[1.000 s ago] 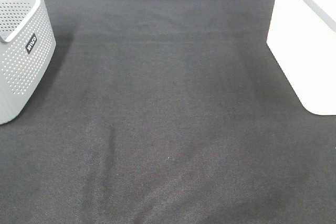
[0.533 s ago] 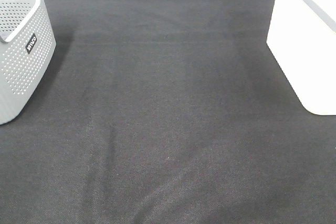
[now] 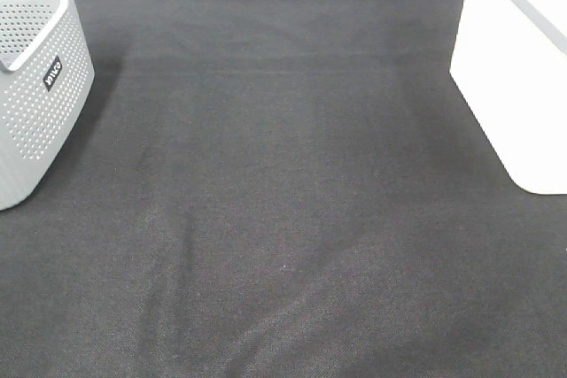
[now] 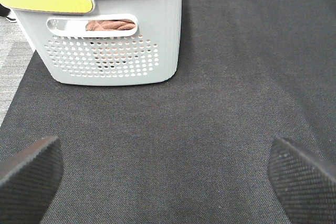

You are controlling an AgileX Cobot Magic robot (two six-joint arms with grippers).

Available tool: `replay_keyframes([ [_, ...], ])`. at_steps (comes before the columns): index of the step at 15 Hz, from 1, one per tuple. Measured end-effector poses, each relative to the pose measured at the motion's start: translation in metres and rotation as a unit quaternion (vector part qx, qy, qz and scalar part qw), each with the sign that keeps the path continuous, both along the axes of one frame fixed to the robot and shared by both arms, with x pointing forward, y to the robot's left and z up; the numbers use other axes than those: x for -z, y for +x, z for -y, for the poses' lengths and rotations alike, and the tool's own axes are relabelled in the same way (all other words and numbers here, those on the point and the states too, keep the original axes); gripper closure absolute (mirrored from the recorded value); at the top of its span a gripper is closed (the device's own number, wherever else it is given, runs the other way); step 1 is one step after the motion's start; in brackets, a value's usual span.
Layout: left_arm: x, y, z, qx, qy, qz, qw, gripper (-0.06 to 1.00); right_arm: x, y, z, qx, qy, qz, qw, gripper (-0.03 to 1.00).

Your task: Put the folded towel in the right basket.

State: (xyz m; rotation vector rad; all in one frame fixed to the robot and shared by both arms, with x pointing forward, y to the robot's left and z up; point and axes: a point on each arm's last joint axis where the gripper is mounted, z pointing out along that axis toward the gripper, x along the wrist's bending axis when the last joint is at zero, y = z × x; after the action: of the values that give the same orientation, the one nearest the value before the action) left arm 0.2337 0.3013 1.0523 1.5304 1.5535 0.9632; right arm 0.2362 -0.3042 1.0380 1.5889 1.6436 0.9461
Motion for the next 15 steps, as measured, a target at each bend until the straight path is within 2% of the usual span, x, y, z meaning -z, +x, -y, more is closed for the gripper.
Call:
replay_keyframes([
  [15, 0.0, 0.0, 0.0, 0.0, 0.0, 0.0, 1.0, -0.04, 0.0, -0.0001, 0.0007, 0.013, -0.009, 0.001, 1.0, 0.03],
])
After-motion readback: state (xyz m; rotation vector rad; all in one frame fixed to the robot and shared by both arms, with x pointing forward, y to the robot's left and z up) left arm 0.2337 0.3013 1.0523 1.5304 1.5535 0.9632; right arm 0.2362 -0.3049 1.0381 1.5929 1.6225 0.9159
